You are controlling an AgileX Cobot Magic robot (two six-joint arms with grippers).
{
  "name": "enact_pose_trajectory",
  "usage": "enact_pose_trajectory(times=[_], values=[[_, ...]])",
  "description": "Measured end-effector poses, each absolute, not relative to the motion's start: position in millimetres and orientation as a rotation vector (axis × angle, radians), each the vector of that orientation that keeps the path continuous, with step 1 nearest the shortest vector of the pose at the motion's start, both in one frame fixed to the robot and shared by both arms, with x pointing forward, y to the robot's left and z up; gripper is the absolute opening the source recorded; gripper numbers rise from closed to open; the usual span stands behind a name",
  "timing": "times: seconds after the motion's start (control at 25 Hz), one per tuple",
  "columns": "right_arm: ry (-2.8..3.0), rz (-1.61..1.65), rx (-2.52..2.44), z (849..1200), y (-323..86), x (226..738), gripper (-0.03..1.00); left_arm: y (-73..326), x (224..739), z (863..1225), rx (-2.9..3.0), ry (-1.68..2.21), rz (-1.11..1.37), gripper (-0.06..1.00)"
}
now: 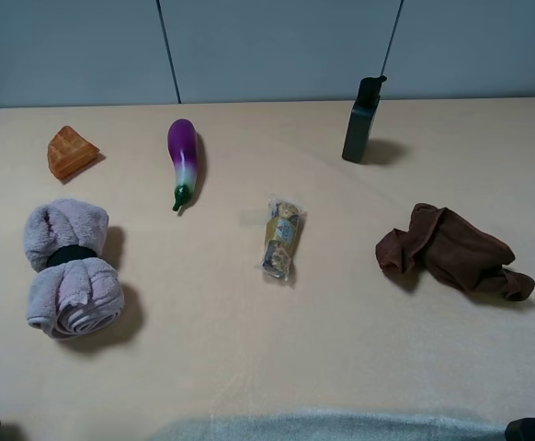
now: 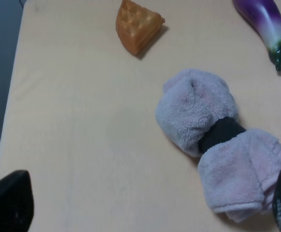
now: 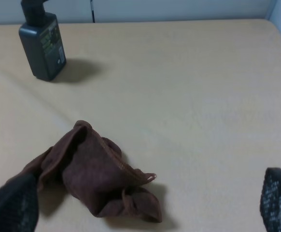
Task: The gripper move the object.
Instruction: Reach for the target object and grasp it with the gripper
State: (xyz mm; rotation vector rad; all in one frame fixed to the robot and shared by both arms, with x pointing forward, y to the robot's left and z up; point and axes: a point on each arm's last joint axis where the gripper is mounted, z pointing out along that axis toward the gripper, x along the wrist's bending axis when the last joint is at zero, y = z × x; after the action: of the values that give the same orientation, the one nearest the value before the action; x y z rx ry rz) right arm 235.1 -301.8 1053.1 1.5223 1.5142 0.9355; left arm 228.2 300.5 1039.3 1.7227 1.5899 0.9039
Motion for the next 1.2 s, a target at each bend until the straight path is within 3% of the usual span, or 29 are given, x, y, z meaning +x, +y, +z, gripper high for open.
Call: enact_pose_trajectory(times=[1.2], values=[[1.515, 0.938, 1.523, 1053.1, -301.6, 235.1, 0.69, 300.5, 228.2, 1039.3, 1.723, 1.590, 0.904, 0.99]])
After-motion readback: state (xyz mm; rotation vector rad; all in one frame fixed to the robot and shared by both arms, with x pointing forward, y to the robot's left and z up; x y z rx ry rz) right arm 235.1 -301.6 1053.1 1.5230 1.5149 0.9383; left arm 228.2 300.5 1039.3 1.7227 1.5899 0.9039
